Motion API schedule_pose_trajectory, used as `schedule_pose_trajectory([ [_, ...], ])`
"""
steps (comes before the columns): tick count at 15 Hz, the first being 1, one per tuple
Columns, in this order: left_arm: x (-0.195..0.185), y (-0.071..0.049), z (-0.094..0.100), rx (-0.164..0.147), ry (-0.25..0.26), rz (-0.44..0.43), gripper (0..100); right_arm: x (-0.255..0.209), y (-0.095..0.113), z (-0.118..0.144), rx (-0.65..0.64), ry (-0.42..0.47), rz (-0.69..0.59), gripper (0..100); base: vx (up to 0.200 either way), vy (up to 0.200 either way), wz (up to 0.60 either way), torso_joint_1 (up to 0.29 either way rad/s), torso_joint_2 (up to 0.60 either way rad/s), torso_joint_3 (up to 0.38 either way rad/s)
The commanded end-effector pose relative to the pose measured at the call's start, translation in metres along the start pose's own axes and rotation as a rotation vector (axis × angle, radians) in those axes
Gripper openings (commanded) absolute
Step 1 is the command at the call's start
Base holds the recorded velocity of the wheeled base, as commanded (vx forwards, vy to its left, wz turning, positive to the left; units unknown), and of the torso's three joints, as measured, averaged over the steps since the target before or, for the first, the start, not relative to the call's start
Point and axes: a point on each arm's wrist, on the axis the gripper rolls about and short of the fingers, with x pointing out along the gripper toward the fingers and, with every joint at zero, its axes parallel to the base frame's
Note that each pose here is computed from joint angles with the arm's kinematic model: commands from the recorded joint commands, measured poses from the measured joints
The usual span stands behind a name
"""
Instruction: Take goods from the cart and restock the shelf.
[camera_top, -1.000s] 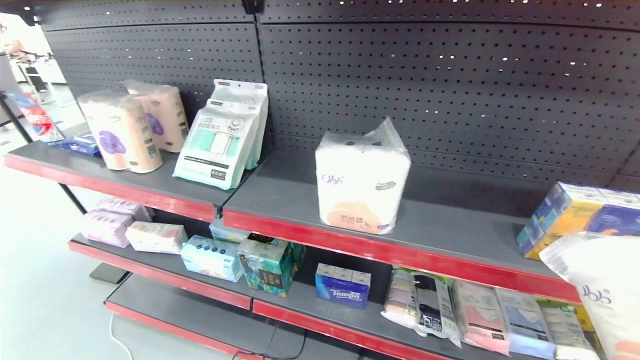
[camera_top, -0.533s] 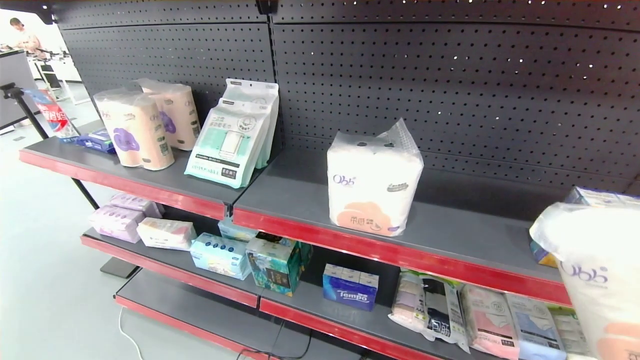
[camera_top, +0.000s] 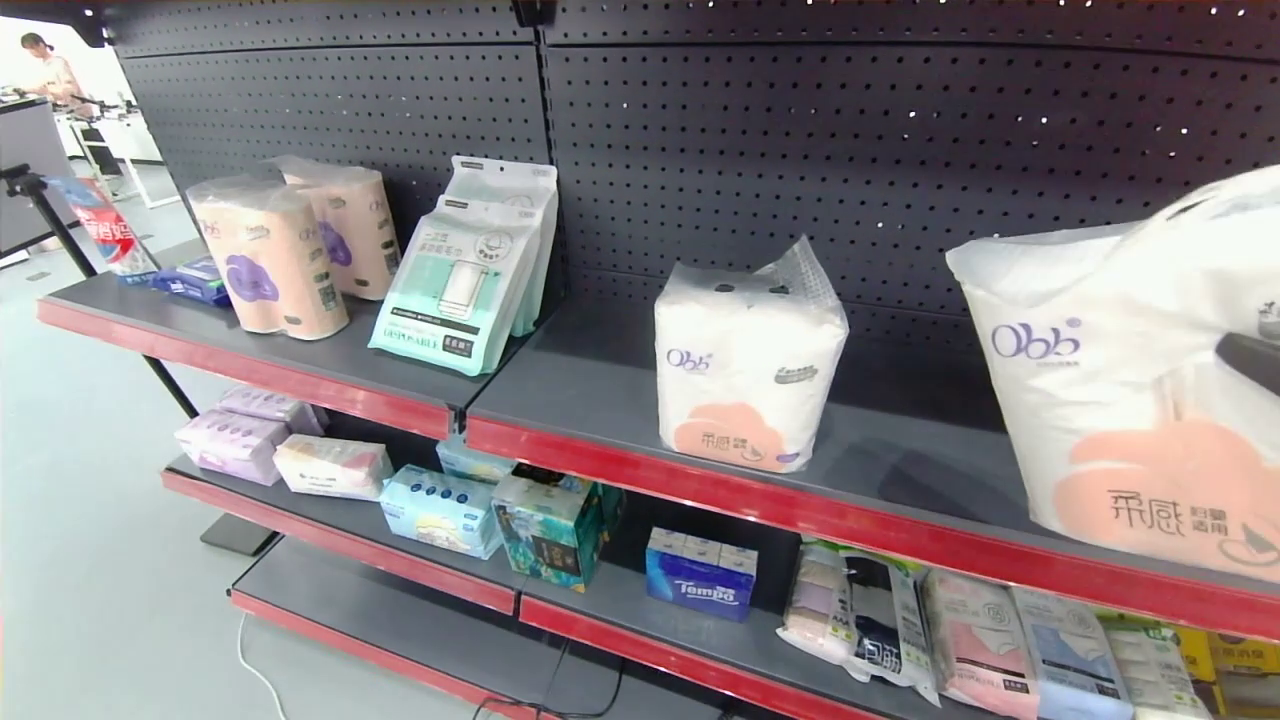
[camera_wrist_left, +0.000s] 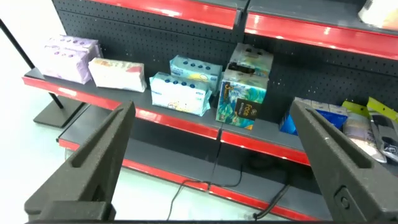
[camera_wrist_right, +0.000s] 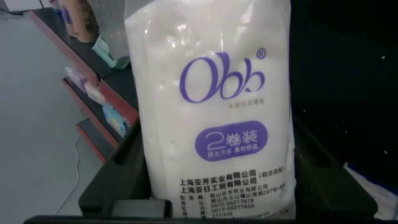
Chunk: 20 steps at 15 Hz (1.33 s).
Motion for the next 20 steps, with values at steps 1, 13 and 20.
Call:
schedule_pose_trajectory([
  [1, 0.0, 0.0, 0.0, 0.0, 0.003, 0.001, 100, 0.022, -0.004, -0.003, 0.018, 0.049, 0.026, 0, 0.0, 0.0, 0.0, 0.0, 0.0, 0.0],
  [13, 0.0, 0.0, 0.0, 0.0, 0.003, 0.001, 100, 0.07, -0.019, 0.01, 0.015, 0.025, 0.013, 0, 0.0, 0.0, 0.0, 0.0, 0.0, 0.0],
  [20, 0.0, 0.0, 0.0, 0.0, 0.003, 0.001, 100, 0.108, -0.043, -0.003, 0.016, 0.036, -0.049, 0, 0.0, 0.0, 0.0, 0.0, 0.0, 0.0],
])
